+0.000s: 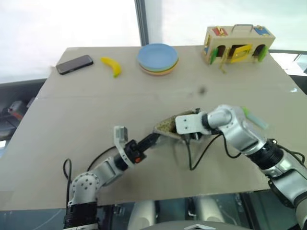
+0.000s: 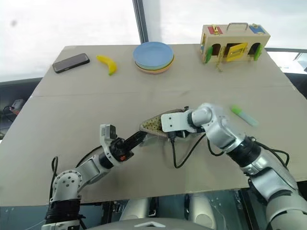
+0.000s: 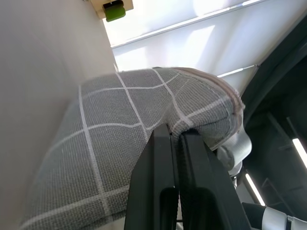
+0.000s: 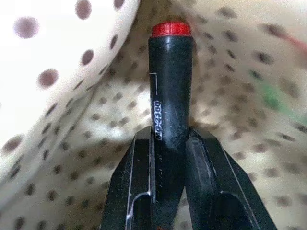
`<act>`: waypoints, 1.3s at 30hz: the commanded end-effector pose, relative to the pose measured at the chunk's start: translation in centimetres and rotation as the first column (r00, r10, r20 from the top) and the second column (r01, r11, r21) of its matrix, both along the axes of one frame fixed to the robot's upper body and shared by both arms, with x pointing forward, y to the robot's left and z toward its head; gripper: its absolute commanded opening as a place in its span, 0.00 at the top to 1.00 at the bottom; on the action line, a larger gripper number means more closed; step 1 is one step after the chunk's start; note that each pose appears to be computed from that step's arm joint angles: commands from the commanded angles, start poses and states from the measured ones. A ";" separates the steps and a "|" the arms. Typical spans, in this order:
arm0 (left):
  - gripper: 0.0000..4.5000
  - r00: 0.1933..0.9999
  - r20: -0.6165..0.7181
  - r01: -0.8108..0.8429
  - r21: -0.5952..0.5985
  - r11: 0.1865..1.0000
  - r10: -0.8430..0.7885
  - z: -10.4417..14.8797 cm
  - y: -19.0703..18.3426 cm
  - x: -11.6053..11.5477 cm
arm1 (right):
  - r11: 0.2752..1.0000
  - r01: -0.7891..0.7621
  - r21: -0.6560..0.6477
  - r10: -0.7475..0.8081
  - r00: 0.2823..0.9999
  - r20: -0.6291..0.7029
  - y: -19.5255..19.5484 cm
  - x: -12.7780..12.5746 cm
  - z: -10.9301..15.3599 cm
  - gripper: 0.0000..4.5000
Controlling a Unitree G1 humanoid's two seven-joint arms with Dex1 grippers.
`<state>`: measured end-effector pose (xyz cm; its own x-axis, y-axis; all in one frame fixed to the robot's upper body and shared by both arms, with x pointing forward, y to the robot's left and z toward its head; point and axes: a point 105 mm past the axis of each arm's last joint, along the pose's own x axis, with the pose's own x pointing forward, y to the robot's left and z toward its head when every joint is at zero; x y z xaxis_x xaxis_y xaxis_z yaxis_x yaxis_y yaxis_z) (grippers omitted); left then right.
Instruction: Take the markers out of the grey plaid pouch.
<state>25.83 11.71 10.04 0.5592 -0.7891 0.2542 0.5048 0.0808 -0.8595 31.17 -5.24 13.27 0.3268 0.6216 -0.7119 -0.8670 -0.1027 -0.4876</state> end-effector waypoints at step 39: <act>1.00 0.704 0.710 -0.379 0.342 0.860 0.028 4.3 -0.4 4.5 | 0.307 0.222 0.925 -0.302 0.945 -0.127 -2.6 1.0 13.4 0.93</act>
<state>30.16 11.50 13.14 0.5537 -0.7957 0.2457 0.8323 0.5196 -0.1930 32.08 -7.01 25.18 0.5880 0.7756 0.2295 -0.7732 0.6223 -0.1223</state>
